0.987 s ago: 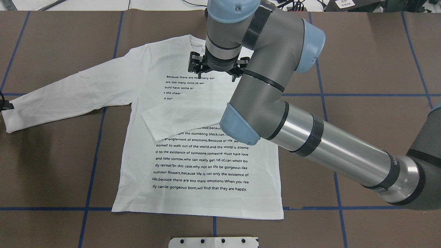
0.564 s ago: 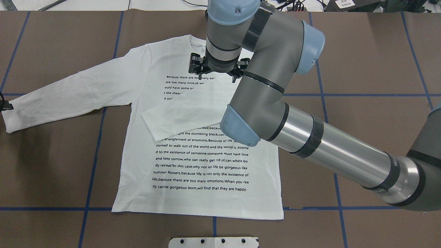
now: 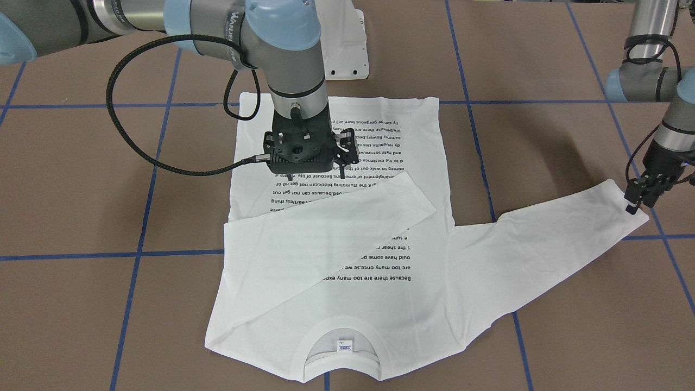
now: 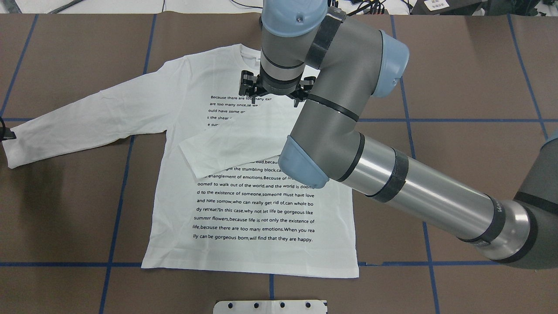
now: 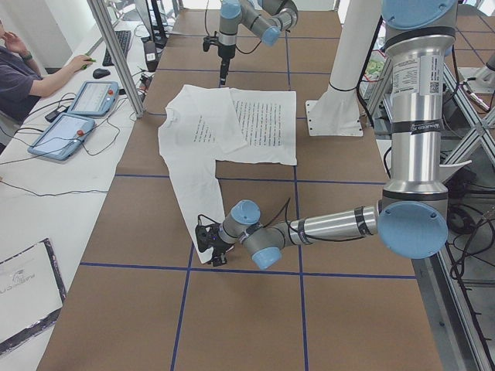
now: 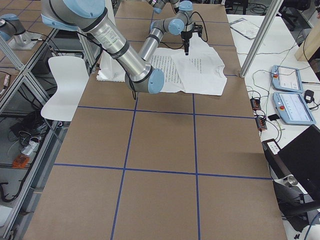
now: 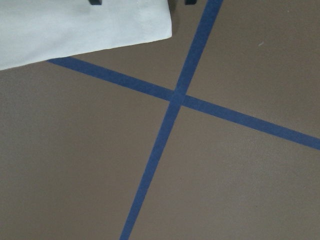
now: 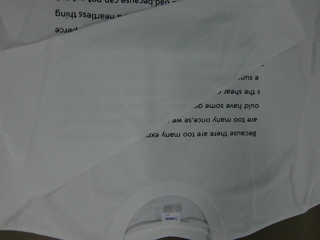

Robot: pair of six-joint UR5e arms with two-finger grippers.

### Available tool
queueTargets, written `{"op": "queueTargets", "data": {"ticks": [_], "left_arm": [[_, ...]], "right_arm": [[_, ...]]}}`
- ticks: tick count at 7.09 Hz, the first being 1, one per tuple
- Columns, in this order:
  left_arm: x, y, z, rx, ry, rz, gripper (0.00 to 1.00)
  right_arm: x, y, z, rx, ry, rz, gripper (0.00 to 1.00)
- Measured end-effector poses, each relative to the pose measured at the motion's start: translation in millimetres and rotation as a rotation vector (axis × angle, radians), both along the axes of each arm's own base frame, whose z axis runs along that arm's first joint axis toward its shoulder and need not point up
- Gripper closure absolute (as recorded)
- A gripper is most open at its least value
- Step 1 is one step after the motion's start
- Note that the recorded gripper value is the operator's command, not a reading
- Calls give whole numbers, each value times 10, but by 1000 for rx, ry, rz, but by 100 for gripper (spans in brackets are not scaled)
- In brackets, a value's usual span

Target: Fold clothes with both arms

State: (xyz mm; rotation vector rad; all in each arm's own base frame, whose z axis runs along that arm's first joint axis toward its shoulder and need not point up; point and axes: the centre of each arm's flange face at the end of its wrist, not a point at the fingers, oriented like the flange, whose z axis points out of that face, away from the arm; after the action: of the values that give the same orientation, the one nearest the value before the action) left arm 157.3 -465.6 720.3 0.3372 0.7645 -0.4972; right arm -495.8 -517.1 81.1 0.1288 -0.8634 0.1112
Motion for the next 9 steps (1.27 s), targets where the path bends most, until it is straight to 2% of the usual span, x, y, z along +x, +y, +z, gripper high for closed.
{"op": "queueTargets", "data": {"ticks": [2,3,4,9], "left_arm": [[20,14,28,-5,-3,5,37],[37,24,40,-7,-4,9,40],[49,29,43,-8,-4,11,51],[63,24,10,-2,-2,14,92]], "right_arm": [[-5,4,6,0,0,-1,0],[-5,4,9,0,-1,-1,0],[-5,6,15,0,-1,-2,0],[8,15,20,0,-3,-3,0]]}}
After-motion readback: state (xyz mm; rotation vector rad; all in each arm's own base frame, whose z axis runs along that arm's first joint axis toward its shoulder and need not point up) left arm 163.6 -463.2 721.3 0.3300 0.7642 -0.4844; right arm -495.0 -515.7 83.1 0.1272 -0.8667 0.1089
